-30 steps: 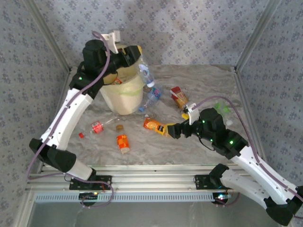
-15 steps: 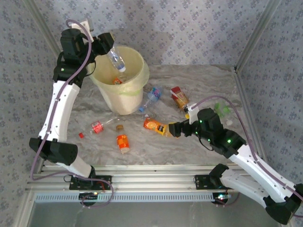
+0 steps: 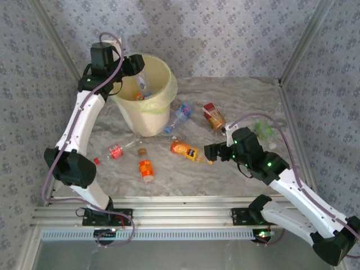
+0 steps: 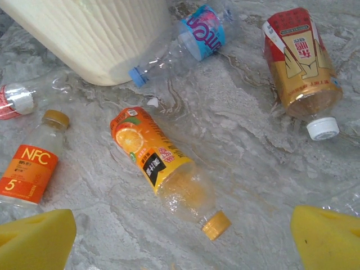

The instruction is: Put the plastic bottles in the bin

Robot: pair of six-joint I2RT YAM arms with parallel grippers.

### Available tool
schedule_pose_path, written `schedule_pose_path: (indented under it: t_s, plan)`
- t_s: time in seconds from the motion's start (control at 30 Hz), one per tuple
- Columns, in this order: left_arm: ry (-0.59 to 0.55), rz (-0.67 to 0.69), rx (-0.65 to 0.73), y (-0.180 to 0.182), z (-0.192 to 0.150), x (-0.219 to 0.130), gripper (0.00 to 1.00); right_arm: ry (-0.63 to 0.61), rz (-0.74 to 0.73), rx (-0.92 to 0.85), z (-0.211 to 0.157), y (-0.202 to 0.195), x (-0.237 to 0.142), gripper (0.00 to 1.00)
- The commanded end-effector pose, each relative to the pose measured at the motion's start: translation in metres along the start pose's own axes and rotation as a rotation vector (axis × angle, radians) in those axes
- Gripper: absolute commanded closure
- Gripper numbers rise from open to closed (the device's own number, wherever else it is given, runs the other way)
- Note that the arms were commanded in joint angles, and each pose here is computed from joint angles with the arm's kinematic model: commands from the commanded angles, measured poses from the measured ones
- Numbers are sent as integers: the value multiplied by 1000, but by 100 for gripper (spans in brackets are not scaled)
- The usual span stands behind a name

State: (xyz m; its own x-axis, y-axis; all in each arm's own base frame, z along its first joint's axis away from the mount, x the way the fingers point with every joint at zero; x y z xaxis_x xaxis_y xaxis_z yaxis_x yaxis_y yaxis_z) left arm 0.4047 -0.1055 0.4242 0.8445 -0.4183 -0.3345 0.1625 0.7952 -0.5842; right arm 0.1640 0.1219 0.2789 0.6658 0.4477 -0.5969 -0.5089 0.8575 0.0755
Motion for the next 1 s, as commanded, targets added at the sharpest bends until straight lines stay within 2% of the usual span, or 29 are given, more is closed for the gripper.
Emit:
schedule_pose_path:
  t_s: [0.0,0.23,0.47,0.57,0.7,0.97]
  plan:
    - [51,-39,-17,1,-5,6,44,13,-4,29,1,-3,1,0]
    - [135,-22,-53,12,-23,23,39,57,36,31,5,-2,14,2]
    - [187,-8,-58,16,-30,24,26,109,15,72,15,-14,32,12]
    - [159,-22,-23,9,-26,10,18,115,1,81,18,-24,38,14]
    - [105,-56,25,-2,-20,-14,1,147,8,60,19,-35,49,14]
    - [67,-157,105,-21,-31,-67,0,179,-51,-19,22,-57,69,12]
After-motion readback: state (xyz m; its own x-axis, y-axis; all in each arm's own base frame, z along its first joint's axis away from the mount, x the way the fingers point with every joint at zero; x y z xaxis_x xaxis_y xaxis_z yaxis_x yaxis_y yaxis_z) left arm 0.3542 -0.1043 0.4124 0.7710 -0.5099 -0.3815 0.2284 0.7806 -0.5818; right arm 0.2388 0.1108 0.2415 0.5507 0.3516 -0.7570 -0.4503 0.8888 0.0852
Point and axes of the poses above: each hand's point on the last joint's axis, 136 mm out from that joint toward the fingers, its own x axis out along the fingers, its own y axis along the line the jaws close on, z = x × y, the point moved 10 cm from there along -x, back along the fingers, and after that the axes turned 11 degrees about -x, right-handed, at the moved point
